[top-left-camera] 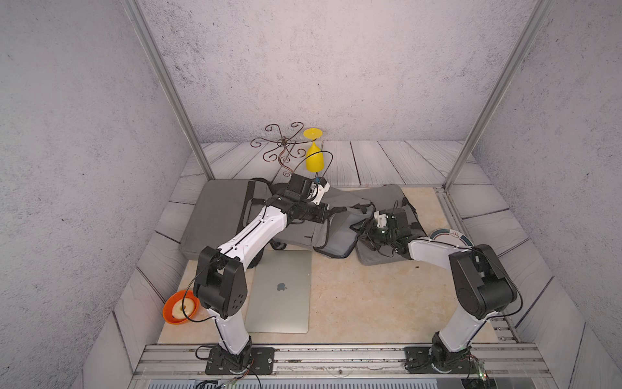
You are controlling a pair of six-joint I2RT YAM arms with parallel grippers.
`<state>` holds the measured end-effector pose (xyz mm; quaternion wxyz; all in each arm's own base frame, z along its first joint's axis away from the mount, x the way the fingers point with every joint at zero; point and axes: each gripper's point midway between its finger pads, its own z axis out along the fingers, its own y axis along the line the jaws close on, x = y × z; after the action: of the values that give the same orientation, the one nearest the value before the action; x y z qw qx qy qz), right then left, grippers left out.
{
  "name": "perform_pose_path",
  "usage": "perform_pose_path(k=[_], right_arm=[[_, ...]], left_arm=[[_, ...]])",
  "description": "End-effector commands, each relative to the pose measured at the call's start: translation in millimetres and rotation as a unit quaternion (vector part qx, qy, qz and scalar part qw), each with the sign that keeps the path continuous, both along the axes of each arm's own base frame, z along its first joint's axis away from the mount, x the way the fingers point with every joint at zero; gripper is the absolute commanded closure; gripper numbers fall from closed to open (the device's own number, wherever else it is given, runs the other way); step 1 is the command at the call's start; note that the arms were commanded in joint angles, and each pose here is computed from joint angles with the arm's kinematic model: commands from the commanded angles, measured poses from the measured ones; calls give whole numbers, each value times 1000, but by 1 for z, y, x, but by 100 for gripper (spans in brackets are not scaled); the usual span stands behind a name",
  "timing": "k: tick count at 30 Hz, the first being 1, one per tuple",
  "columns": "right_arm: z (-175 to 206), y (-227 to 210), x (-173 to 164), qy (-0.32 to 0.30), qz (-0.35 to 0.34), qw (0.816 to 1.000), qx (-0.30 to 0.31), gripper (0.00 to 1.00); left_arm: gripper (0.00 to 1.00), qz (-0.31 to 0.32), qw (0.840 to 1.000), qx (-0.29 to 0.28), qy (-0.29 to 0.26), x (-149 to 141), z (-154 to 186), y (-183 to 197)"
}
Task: Open the zippered laptop bag and take out the laptop
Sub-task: Close the bag flap on the zippered laptop bag.
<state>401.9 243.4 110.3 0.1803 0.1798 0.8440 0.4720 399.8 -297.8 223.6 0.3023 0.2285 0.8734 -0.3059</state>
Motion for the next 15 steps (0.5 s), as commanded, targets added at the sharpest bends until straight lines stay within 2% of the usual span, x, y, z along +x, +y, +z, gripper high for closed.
perform_pose_path(k=[1, 11, 15], right_arm=[[-7, 17, 16, -1, 4, 1000, 25, 27], [-41, 48, 43, 8, 12, 999, 29, 28], [-55, 65, 51, 13, 16, 999, 47, 31]], left_arm=[[100, -25, 998, -51, -36, -1, 36, -17], [100, -36, 996, -70, -34, -2, 41, -23], [100, -45, 995, -79, -34, -3, 41, -26]])
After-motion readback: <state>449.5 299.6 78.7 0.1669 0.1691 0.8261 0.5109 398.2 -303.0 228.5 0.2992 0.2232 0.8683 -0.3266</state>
